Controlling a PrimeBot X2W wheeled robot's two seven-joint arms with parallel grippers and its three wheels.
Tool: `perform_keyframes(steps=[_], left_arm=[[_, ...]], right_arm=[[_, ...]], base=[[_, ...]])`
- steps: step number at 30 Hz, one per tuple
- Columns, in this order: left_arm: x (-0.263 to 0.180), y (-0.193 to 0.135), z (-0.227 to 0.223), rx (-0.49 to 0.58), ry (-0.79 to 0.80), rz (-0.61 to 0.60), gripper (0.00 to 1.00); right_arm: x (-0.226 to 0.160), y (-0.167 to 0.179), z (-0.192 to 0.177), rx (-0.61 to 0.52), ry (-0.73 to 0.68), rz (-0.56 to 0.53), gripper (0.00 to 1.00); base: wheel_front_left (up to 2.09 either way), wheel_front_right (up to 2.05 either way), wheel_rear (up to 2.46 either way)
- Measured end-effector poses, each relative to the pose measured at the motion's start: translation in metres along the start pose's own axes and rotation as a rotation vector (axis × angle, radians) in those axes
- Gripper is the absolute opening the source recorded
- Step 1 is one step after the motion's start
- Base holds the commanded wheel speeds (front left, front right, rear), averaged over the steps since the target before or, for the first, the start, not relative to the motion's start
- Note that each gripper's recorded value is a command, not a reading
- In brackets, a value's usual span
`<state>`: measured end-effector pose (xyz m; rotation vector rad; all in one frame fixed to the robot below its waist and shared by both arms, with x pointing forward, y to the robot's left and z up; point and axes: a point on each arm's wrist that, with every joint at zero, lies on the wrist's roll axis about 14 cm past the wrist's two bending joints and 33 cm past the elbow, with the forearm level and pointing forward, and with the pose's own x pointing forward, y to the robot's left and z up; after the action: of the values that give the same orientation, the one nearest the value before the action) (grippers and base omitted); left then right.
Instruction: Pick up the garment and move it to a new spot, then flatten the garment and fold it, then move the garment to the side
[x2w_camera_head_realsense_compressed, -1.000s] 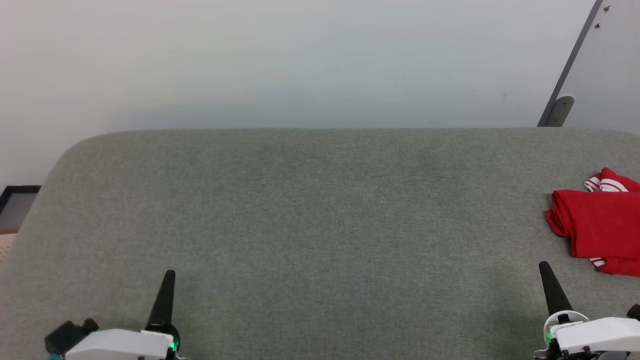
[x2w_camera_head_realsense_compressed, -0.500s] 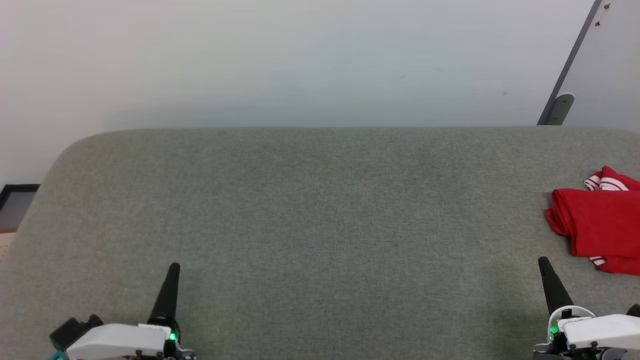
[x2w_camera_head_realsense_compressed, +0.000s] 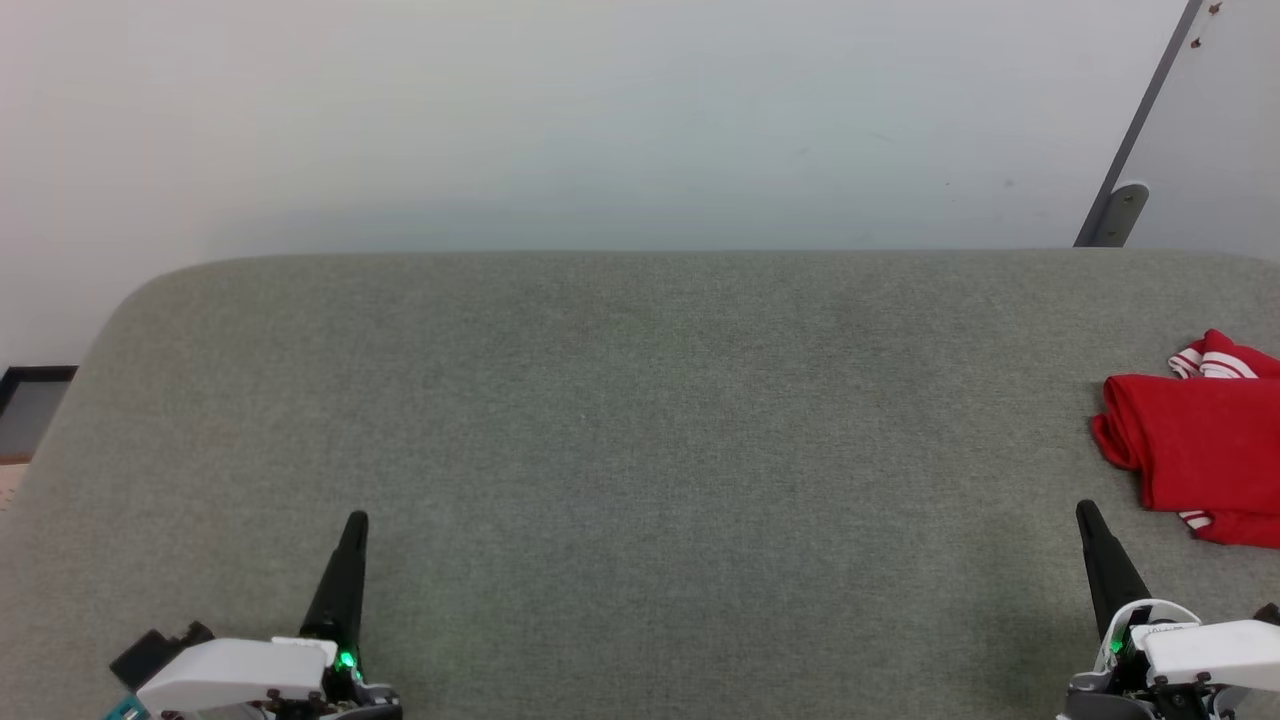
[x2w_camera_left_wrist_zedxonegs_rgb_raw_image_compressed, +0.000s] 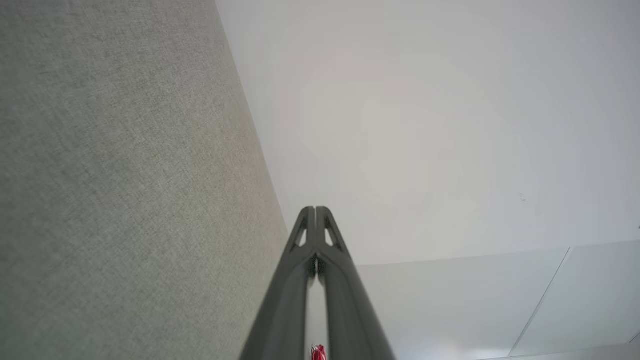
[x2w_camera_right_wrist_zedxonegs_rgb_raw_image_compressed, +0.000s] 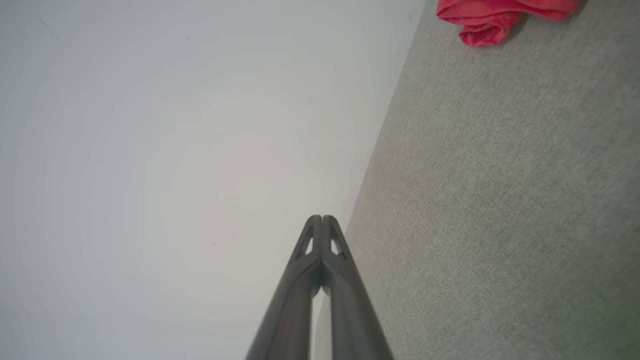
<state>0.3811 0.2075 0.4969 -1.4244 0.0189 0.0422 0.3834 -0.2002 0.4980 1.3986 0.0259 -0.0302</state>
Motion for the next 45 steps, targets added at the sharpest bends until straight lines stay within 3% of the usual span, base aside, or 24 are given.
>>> perform_keyframes(steps=[23, 45], left_arm=[[0.0061, -0.0087, -0.0066, -0.149, 0.016, -0.031, 0.00], [0.0063, -0.0091, -0.0068, -0.150, 0.016, -0.032, 0.00]], right_arm=[[0.0038, 0.0058, 0.0015, 0.173, 0.003, 0.026, 0.00], [0.0049, 0.0079, 0.0017, 0.173, 0.003, 0.032, 0.00]], base=[[0.00, 0.00, 0.00], [0.00, 0.00, 0.00]])
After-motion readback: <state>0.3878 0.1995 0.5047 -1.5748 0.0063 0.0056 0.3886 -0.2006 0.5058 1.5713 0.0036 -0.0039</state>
